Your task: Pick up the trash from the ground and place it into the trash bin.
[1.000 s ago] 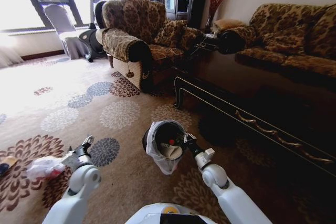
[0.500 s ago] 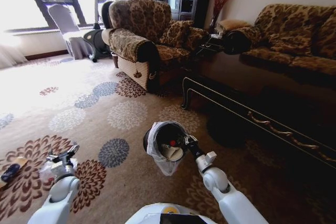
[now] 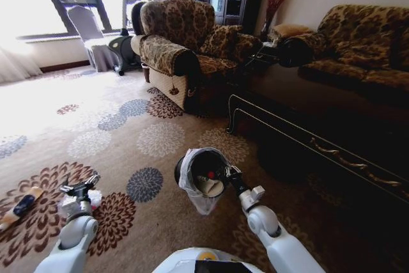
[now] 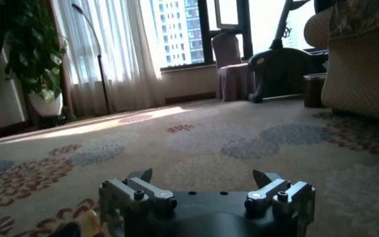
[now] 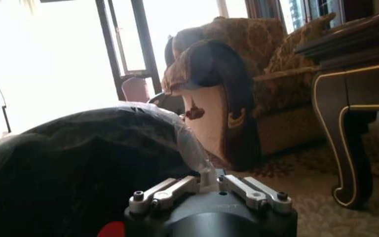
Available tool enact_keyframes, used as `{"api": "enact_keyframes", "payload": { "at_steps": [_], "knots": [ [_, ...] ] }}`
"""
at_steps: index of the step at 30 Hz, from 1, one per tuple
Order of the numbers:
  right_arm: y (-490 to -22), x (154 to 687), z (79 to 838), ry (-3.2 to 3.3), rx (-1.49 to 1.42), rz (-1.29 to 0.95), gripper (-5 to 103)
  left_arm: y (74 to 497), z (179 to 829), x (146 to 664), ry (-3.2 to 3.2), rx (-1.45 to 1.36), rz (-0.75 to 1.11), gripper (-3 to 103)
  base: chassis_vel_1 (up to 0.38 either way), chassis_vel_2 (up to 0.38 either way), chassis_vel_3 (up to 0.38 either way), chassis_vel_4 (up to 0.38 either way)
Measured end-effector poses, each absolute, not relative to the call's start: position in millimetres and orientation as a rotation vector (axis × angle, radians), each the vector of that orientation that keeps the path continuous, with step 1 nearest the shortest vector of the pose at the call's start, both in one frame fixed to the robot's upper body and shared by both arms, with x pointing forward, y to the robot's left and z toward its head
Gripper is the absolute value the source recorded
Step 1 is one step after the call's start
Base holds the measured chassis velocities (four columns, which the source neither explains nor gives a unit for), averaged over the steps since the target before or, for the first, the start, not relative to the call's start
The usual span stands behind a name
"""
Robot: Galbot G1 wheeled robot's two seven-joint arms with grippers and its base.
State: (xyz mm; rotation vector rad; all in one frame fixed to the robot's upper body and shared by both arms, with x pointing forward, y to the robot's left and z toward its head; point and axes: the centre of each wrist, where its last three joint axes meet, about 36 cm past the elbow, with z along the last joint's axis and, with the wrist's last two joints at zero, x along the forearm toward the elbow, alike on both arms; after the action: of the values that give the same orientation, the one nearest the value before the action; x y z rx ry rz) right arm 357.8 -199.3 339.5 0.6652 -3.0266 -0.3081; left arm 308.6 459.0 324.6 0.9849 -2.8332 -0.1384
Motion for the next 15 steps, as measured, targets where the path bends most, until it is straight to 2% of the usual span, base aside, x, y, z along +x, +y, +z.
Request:
{"api": "enact_keyframes", "payload": {
  "at_steps": [6, 15],
  "knots": [
    [-199.9, 357.1, 341.0, -3.029, 0.667, -0.308, 0, 449.3, 322.2, 312.1, -2.762, 0.999, -0.038, 100, 0.063, 0.078, 0.074, 0.07],
    [-199.5, 352.9, 338.3, -3.018, 0.665, -0.308, 0, 436.2, 318.8, 325.6, -2.641, 0.933, 0.21, 100, 0.111, 0.121, 0.11, 0.112]
  ]
}}
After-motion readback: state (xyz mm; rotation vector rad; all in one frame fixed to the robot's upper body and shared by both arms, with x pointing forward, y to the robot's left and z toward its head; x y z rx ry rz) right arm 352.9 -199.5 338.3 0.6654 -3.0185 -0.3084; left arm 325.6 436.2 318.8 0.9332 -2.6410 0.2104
